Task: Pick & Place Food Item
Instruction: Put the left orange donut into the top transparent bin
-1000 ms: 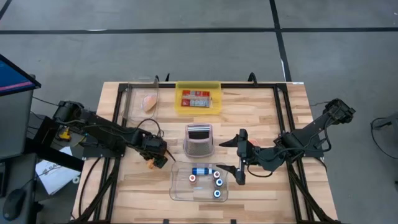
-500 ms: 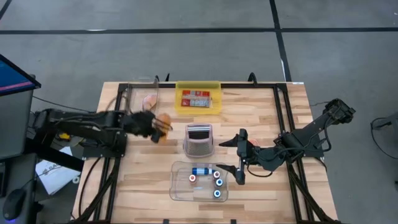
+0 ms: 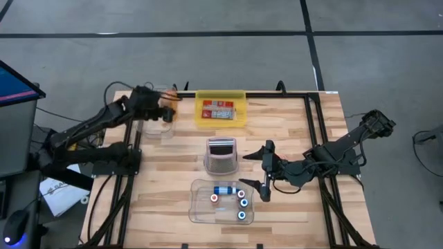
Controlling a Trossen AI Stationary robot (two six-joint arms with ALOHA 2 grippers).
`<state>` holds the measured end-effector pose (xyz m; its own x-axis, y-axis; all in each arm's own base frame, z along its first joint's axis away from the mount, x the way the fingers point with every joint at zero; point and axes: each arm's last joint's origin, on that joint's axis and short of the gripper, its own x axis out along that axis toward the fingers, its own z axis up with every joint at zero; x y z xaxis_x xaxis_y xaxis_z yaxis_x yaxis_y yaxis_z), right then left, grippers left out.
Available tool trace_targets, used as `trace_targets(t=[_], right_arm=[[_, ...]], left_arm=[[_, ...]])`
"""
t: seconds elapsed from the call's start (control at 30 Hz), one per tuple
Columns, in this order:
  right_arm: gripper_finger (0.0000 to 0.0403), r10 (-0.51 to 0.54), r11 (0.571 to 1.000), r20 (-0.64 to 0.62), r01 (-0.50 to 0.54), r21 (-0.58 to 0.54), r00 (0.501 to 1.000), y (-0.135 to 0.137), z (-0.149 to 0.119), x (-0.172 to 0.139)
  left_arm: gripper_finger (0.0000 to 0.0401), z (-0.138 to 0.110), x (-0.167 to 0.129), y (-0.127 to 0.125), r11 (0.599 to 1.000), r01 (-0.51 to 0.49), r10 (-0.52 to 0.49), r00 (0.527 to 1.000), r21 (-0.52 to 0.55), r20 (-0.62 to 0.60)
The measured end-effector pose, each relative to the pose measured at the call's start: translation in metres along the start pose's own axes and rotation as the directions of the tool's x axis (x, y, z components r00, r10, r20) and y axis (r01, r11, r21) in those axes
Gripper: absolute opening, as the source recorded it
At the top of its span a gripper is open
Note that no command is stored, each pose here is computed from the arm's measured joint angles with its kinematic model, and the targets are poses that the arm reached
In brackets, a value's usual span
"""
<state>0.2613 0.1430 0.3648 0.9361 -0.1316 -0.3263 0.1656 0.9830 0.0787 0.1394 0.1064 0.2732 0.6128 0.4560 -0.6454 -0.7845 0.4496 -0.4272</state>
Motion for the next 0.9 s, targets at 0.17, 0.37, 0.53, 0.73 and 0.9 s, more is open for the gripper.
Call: trace_targets(t=[0.17, 0.37, 0.53, 0.73, 0.9], right_arm=[[0.0354, 0.005, 1.0, -0.002, -0.005, -0.01, 1.0, 0.001, 0.0, -0.001], [0.0354, 0.006, 1.0, -0.002, -0.006, -0.013, 1.0, 0.001, 0.0, -0.001], [0.0354, 0.018, 1.0, -0.003, -0.018, -0.009, 1.0, 0.004, -0.001, -0.003], [0.0354, 0.032, 0.999, -0.003, -0.032, -0.001, 0.999, 0.007, -0.002, -0.005], [0.0354, 0.035, 0.999, -0.004, -0.035, 0.004, 0.999, 0.008, -0.003, -0.006]], left_arm=[[0.0184, 0.013, 0.007, 0.017, 0.973, -0.23, 0.23, 0.972, 0.001, -0.04], [0.0184, 0.017, 0.019, 0.032, 0.89, -0.455, 0.456, 0.888, 0.021, -0.068], [0.0184, 0.016, 0.03, 0.046, 0.826, -0.563, 0.562, 0.815, 0.034, -0.14], [0.0186, 0.021, 0.04, 0.054, 0.809, -0.583, 0.588, 0.797, 0.079, -0.139], [0.0214, 0.023, 0.04, 0.054, 0.812, -0.576, 0.584, 0.802, 0.095, -0.125]])
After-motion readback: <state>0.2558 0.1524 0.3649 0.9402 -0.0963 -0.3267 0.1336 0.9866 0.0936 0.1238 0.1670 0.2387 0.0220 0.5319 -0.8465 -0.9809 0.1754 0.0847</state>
